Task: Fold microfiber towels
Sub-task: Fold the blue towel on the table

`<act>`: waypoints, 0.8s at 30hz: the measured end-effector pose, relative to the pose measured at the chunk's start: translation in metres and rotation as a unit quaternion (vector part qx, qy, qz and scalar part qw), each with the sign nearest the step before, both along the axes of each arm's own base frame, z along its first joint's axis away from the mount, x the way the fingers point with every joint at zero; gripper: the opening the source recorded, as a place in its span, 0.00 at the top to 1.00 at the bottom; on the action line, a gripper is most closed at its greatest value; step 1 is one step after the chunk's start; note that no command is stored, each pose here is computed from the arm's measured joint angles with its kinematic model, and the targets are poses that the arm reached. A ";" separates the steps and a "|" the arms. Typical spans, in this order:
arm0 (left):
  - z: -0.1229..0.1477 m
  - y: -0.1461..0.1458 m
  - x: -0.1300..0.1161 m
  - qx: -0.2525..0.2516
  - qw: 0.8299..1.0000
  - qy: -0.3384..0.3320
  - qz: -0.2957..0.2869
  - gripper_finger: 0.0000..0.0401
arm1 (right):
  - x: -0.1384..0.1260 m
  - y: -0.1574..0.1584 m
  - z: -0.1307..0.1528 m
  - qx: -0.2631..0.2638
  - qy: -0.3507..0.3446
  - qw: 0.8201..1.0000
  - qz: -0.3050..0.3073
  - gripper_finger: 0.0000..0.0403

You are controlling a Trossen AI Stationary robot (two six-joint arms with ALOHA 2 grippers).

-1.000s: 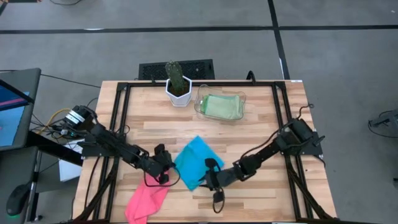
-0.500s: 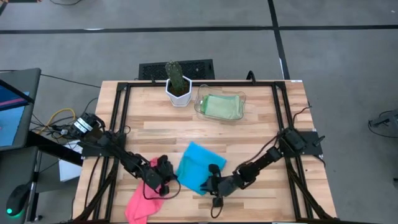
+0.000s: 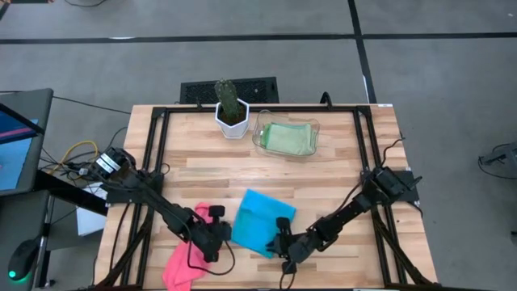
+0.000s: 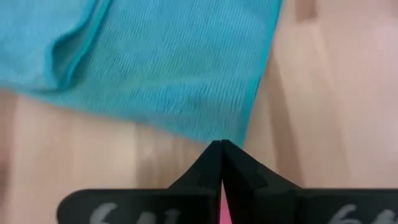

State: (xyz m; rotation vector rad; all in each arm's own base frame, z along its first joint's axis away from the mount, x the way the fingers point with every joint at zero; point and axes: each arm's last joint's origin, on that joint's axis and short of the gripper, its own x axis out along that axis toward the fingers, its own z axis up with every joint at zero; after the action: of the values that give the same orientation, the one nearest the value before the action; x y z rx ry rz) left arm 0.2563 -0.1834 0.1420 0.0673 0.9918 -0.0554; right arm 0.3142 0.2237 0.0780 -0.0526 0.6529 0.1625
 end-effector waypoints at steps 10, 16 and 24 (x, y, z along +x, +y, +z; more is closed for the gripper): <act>0.028 -0.040 -0.011 0.193 0.964 -0.180 -0.023 1.00 | 0.000 0.000 0.000 0.000 0.000 1.000 0.001 0.80; 0.001 -0.023 -0.015 0.137 0.966 -0.221 0.006 1.00 | -0.001 0.000 -0.001 0.000 0.001 1.000 0.002 0.80; -0.022 -0.009 -0.025 0.043 0.981 -0.189 -0.006 1.00 | -0.001 0.000 -0.001 0.002 0.003 1.000 0.000 0.80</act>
State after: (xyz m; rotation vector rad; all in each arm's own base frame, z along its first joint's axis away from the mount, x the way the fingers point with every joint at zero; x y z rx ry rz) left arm 0.2315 -0.1925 0.1201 0.1578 0.6141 -0.0093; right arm 0.3134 0.2240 0.0768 -0.0475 0.6593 0.1640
